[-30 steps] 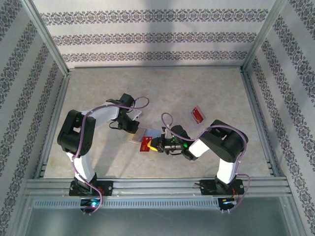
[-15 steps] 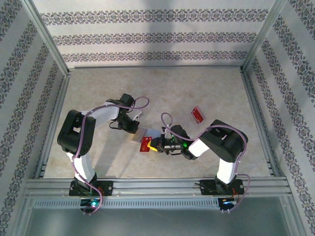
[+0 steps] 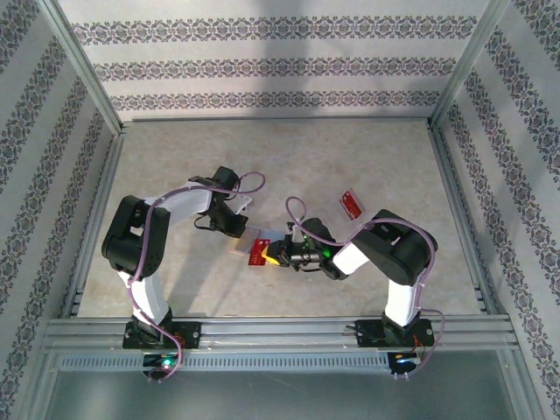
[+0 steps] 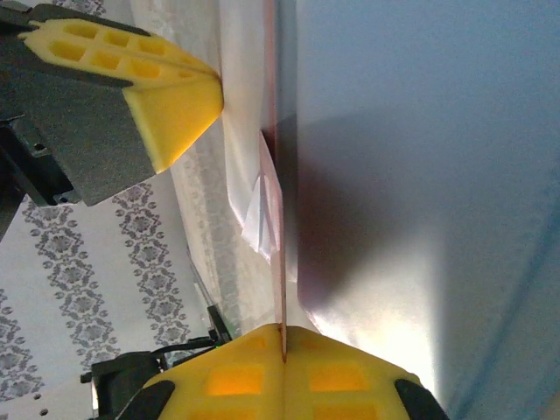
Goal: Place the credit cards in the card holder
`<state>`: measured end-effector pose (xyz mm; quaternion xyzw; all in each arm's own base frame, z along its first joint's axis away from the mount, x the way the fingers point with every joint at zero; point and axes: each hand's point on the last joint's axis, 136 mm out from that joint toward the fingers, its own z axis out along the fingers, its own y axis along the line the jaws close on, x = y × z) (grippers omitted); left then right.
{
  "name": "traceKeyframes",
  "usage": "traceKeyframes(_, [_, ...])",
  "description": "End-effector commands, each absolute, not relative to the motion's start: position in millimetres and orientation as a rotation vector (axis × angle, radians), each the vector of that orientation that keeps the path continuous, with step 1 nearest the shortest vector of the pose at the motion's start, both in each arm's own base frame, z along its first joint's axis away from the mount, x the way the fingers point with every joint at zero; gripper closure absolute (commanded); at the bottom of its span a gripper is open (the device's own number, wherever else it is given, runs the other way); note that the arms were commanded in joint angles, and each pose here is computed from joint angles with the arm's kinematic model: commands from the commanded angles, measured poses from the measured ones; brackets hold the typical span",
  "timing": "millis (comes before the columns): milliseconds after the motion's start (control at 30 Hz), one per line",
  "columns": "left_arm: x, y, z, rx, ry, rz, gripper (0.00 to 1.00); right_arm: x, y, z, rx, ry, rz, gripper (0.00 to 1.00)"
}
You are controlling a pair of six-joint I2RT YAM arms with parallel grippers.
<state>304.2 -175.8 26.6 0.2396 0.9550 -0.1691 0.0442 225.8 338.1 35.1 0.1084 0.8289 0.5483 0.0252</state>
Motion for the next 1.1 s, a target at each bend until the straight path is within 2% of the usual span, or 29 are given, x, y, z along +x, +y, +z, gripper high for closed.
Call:
traceKeyframes(0, [292,-174,21,0.777,2.943,-0.501,1.00,236,332,23,0.347,2.572,1.622,1.00])
traceKeyframes(467, [292,-175,22,0.778,2.939,-0.505,1.00,259,325,6,0.394,2.521,1.566,1.00])
traceKeyframes(1067, [292,-174,22,0.770,2.942,-0.504,1.00,261,320,0,0.467,2.437,1.516,1.00])
